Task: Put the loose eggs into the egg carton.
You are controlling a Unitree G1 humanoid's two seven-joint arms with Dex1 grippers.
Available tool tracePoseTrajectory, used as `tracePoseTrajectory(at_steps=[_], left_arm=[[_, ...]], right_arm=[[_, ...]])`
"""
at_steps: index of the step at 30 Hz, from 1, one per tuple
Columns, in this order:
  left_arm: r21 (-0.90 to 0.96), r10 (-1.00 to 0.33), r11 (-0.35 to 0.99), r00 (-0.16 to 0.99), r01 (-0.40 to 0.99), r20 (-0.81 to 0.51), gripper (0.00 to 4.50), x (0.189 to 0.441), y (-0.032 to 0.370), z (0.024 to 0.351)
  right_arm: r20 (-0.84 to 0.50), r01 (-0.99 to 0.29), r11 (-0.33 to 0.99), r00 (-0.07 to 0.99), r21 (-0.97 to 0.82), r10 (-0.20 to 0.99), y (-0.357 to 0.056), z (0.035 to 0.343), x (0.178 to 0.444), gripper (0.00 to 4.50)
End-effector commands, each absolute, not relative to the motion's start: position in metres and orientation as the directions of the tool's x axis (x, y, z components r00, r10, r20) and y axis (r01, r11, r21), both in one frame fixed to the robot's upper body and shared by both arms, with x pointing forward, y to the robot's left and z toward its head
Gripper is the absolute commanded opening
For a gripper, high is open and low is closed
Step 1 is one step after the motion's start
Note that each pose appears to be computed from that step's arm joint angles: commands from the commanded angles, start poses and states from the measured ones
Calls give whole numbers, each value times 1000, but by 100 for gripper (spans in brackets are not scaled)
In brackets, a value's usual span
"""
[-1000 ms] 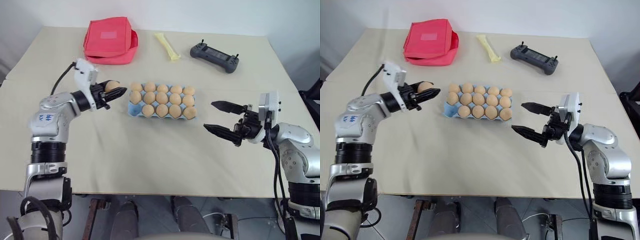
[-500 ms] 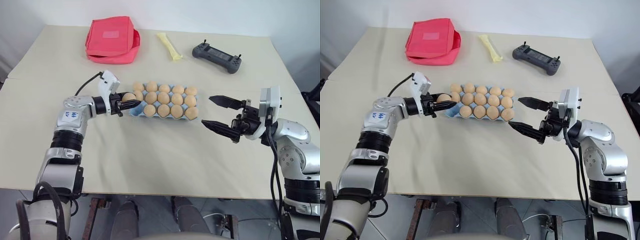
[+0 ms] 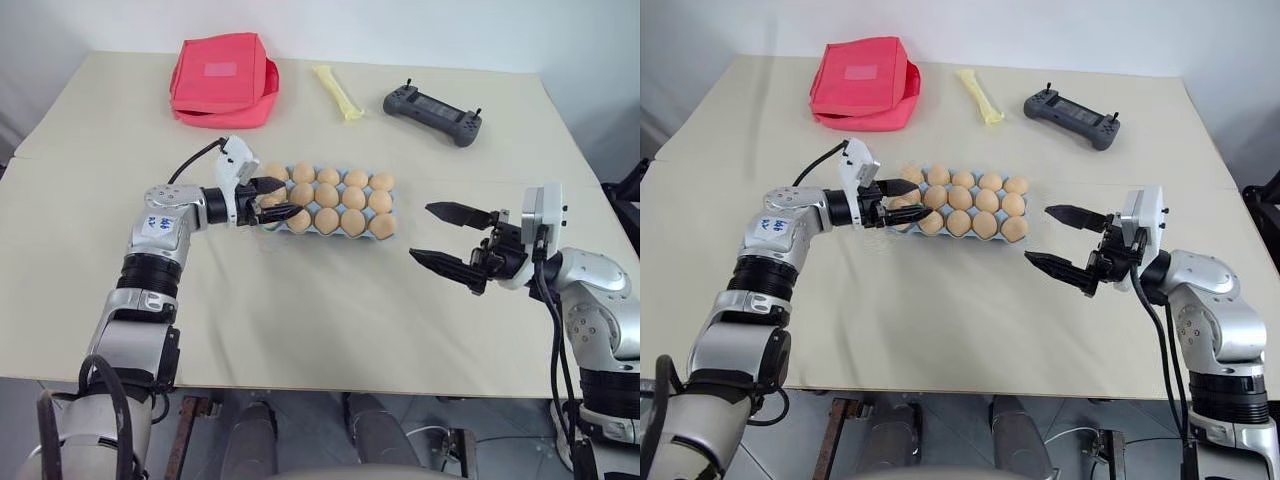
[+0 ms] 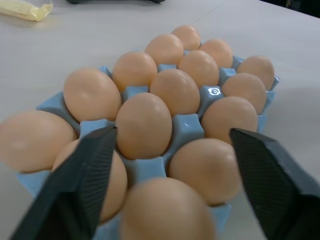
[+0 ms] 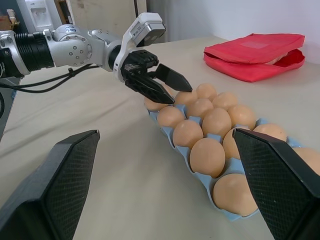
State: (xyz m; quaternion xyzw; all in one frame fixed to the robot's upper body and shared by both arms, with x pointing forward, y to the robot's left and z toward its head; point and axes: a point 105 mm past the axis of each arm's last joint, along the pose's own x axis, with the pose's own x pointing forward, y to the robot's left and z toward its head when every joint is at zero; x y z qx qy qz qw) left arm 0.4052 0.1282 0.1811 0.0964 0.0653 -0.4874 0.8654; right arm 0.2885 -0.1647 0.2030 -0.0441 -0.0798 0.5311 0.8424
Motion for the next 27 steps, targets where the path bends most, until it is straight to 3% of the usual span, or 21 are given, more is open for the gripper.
tracePoseTrajectory(at_steps=[1,6,10,19,27], left_arm=[[148,-830,514,533,845,-162,449,401,132,201],[209,-810,559,583,802,-70,449,397,140,222],[180,-831,548,557,817,3,449,382,157,231],[162,-752,655,657,738,50,449,360,217,220],[93,-706,703,708,705,-28,449,321,248,187]], right_arm=[[110,-871,440,427,-216,898,-169,218,285,450],[108,-872,434,421,-224,901,-168,221,287,450],[107,-869,436,423,-235,900,-170,225,293,450],[97,-880,419,408,-225,908,-170,223,300,450],[78,-889,398,390,-227,917,-169,221,299,450]])
